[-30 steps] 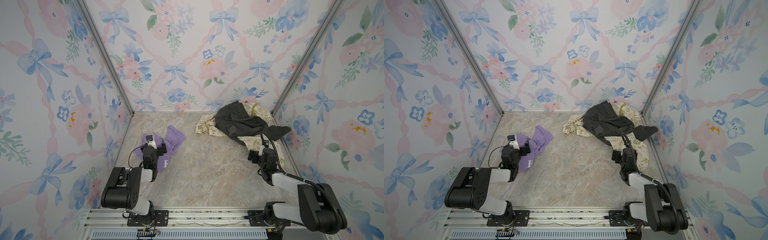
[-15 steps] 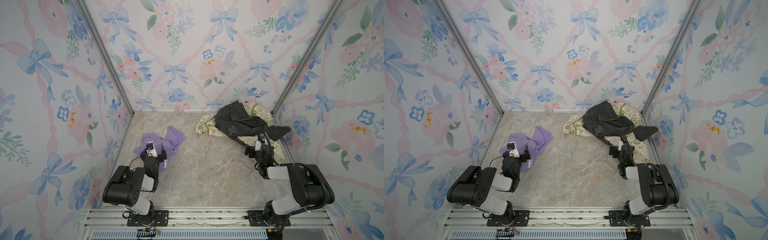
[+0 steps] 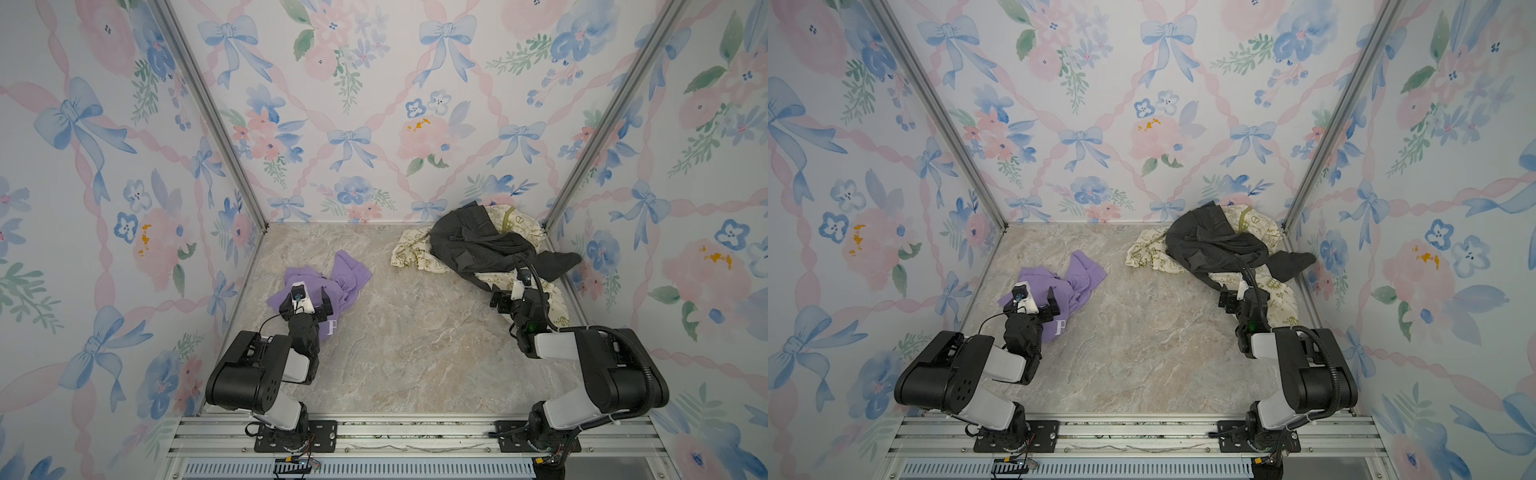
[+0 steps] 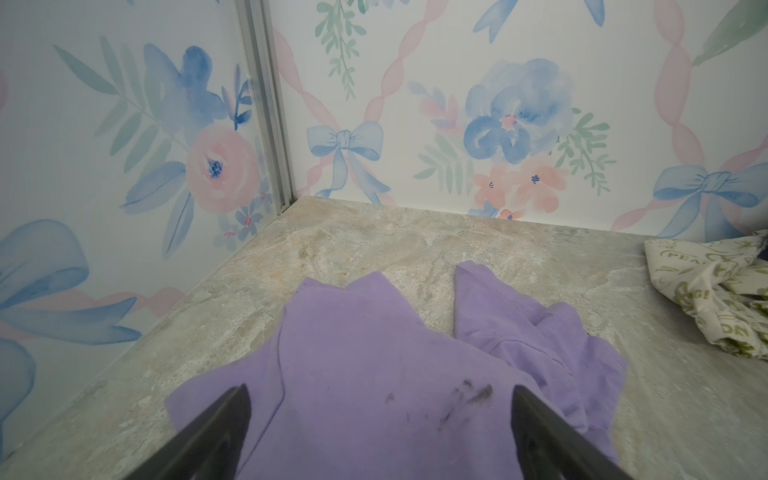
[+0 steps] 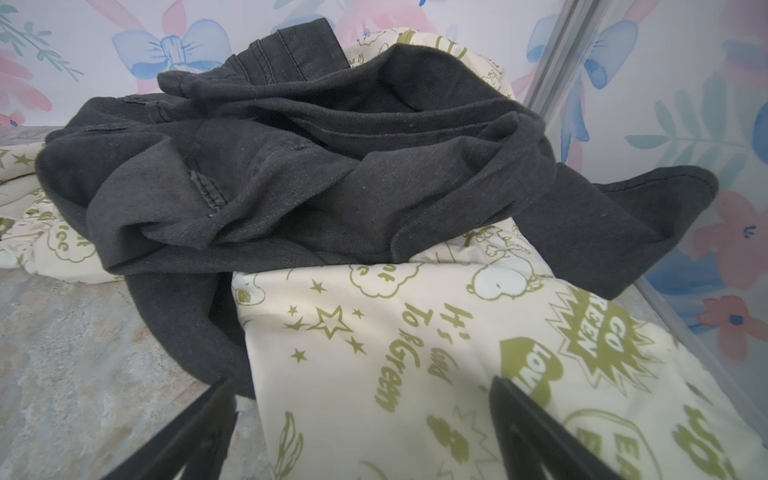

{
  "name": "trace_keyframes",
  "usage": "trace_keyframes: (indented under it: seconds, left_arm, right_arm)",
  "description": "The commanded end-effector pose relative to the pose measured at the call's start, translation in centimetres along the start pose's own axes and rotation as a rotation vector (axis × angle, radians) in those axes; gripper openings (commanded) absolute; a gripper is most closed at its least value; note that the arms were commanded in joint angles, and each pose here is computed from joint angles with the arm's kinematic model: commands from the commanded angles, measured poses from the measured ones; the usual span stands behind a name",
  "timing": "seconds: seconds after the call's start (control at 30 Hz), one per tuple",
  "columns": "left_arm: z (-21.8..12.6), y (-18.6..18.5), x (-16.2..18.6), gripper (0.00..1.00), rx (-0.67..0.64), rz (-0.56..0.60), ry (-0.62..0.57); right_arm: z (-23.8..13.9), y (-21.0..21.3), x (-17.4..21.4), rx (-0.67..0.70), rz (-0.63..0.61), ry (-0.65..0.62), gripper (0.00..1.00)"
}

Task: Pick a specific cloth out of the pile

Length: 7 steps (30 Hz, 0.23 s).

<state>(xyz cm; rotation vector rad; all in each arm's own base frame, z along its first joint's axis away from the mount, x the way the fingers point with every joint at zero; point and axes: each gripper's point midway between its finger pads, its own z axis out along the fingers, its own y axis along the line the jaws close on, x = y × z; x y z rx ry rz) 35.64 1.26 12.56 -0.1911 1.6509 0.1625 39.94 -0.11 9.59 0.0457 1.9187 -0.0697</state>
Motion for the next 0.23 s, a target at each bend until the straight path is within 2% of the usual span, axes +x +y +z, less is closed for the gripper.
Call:
trace_keyframes:
  seconds: [0.0, 0.2]
  left_arm:
    - [0.38, -0.02, -0.65, 0.98, -0.010, 0.013, -0.025]
    - [0.31, -0.05, -0.64, 0.98, -0.005, 0.012, -0.024]
  right_arm:
    - [-0.07, -0.02, -0.08, -0.001, -0.006, -0.015, 0.97]
    - [-0.08, -0.03, -0.08, 0.000, -0.006, -0.015, 0.97]
